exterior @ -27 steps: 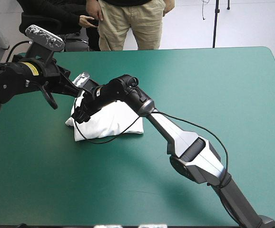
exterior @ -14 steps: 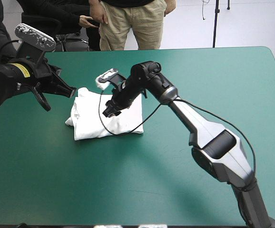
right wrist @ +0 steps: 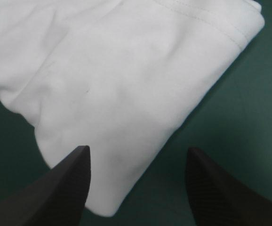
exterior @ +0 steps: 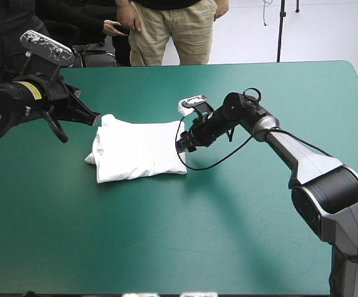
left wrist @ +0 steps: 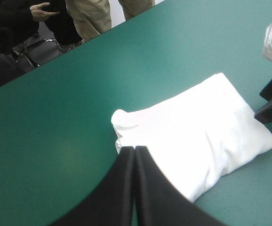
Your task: Fold the cloth
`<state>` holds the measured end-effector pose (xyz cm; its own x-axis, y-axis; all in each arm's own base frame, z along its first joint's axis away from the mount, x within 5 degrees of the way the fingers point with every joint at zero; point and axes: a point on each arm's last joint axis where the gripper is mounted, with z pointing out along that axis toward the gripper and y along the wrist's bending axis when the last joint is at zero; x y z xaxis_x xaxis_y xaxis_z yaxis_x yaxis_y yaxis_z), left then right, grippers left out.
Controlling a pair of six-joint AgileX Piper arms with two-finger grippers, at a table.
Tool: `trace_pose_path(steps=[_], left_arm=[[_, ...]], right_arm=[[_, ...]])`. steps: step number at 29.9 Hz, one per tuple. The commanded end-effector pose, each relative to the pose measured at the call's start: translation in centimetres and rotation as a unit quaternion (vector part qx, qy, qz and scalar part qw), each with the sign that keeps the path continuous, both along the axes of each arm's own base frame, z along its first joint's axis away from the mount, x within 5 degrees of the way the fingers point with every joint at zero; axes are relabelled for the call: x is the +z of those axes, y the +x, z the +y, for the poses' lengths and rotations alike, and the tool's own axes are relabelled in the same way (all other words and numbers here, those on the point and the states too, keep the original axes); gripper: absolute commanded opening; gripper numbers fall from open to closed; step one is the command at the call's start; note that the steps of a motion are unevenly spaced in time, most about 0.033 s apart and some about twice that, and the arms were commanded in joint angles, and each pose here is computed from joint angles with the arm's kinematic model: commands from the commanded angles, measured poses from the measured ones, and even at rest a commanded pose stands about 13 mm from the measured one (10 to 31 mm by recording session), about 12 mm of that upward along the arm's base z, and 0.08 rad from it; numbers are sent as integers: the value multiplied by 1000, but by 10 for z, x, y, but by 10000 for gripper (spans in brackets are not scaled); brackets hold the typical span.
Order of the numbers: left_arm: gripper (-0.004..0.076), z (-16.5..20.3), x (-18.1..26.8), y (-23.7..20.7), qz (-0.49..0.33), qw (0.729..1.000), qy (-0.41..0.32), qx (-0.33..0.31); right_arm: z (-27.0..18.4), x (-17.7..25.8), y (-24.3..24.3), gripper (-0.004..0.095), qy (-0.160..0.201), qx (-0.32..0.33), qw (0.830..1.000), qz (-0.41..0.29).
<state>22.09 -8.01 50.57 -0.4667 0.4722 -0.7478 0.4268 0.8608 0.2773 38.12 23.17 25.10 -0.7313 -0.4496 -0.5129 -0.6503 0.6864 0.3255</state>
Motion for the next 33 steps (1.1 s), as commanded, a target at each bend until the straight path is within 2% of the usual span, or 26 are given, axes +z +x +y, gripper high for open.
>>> trace_pose_path(steps=[1,6,8,10,13,14,18,22,27,31,33], left_arm=[[-18,2,8,-7,-11,1000,-10,3],[-18,1,7,-3,-14,1000,-11,2],[-18,0,7,-2,-17,1000,-12,1],[-18,0,7,-2,-18,1000,-12,1],[-18,0,8,-2,-20,1000,-13,1],[-18,0,8,-2,-21,1000,-13,1],[-18,0,8,-2,-22,1000,-13,1],[-18,0,8,-2,-21,1000,-15,0],[-18,-1,8,-2,-21,1000,-19,-4],[-18,-1,8,-2,-20,1000,-20,-5],[-18,-1,8,-2,-20,1000,-20,-5]], right_arm=[[3,15,7,573,49,-19,998,-30],[10,-10,14,555,63,-25,998,2],[11,-18,15,492,60,-24,998,13],[11,-21,14,347,54,-17,998,17],[10,-16,13,-25,49,5,999,1],[9,-14,12,1,45,8,999,-1],[-4,-2,11,1,6,3,1000,-22],[-38,19,12,2,-57,-19,997,-42],[-102,44,16,1,-122,-82,988,-46],[-172,58,14,0,-181,-158,970,-26],[-207,61,9,0,-197,-199,960,-14]])
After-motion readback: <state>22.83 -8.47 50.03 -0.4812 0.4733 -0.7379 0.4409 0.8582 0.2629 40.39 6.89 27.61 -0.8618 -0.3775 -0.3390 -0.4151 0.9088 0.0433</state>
